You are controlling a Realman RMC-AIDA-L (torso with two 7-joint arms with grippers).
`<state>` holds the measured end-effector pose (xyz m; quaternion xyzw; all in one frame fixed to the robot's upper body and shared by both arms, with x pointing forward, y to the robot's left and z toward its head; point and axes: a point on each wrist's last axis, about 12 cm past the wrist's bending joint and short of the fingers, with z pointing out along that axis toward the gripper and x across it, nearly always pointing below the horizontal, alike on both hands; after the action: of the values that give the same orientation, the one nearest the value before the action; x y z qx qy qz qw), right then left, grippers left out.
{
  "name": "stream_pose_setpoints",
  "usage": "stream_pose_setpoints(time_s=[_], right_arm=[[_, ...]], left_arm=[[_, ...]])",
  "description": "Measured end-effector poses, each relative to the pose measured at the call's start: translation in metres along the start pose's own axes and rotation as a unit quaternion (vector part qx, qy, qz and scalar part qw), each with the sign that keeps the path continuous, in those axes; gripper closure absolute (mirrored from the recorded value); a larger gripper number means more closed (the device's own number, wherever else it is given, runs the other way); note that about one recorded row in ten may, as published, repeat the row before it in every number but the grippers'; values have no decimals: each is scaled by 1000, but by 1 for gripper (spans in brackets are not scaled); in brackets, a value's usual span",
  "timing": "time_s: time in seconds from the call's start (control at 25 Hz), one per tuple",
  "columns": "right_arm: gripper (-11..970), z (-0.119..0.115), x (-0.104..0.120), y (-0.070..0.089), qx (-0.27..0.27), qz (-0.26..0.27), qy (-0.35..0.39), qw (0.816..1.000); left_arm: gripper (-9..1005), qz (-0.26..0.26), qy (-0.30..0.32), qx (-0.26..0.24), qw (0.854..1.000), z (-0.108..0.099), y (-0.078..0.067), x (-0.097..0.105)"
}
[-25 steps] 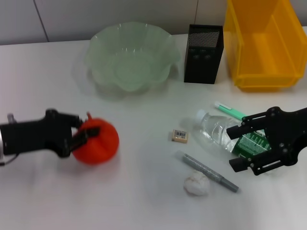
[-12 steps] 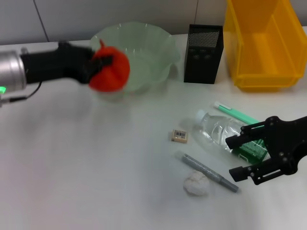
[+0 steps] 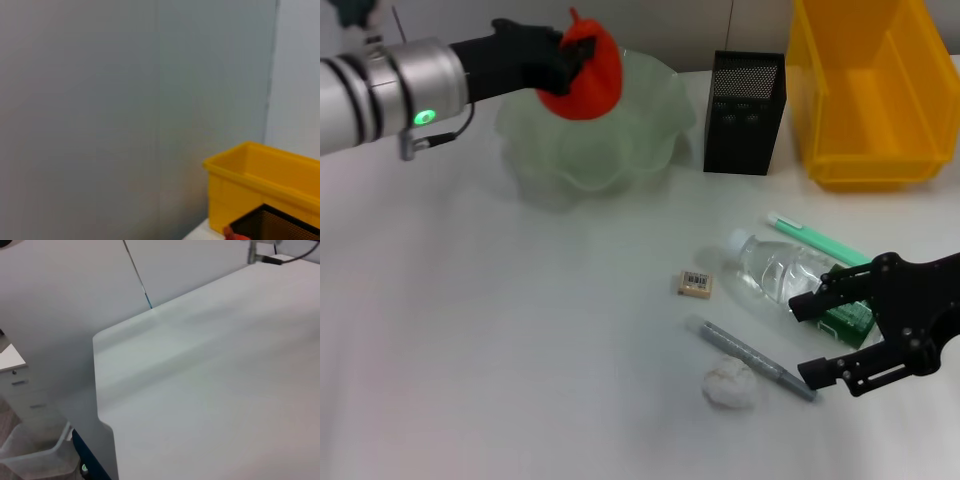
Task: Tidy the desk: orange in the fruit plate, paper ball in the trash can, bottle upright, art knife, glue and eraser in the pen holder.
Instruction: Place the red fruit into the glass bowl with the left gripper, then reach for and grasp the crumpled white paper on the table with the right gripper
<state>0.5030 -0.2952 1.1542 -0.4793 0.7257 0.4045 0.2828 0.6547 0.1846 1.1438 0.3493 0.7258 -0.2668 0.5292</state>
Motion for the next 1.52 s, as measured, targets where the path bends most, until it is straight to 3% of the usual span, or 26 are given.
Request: stream_pose_setpoints(time_s=[0.16,0.2,0.24,0.6,0.8,0.92,1.2,1.4,1.52], right_arm=[[185,1,0,0,-5,-2,-1,1000],[185,1,0,0,-5,-2,-1,1000],[185,2,0,0,-5,-3,-1,1000],[185,7,-1,-1,-16,-3,4,1000],[185,9,-1,-2,-20,-2,3,1000],[185,9,-2,-2,-19,-3,2,1000],[185,9,-2,-3,-18,-3,2,1000],[185,5,-8,-4,-7,-1,3,1000],[185,0,-17,-5,7,5,12,1000]], left_arm=[[933,0,2,-13,1000,8,-2,-1],[933,-11,4,-51,999,26,-6,-2],[933,-17,2,-62,998,30,-8,-2],[935,-29,3,-82,996,38,-11,-2],[822,-24,9,-81,996,40,-14,-1],[597,-25,7,-81,996,40,-14,-1],[372,-26,6,-77,997,39,-16,1],[259,-26,-13,0,1000,26,-29,3],[191,-23,-32,64,997,4,-38,6]])
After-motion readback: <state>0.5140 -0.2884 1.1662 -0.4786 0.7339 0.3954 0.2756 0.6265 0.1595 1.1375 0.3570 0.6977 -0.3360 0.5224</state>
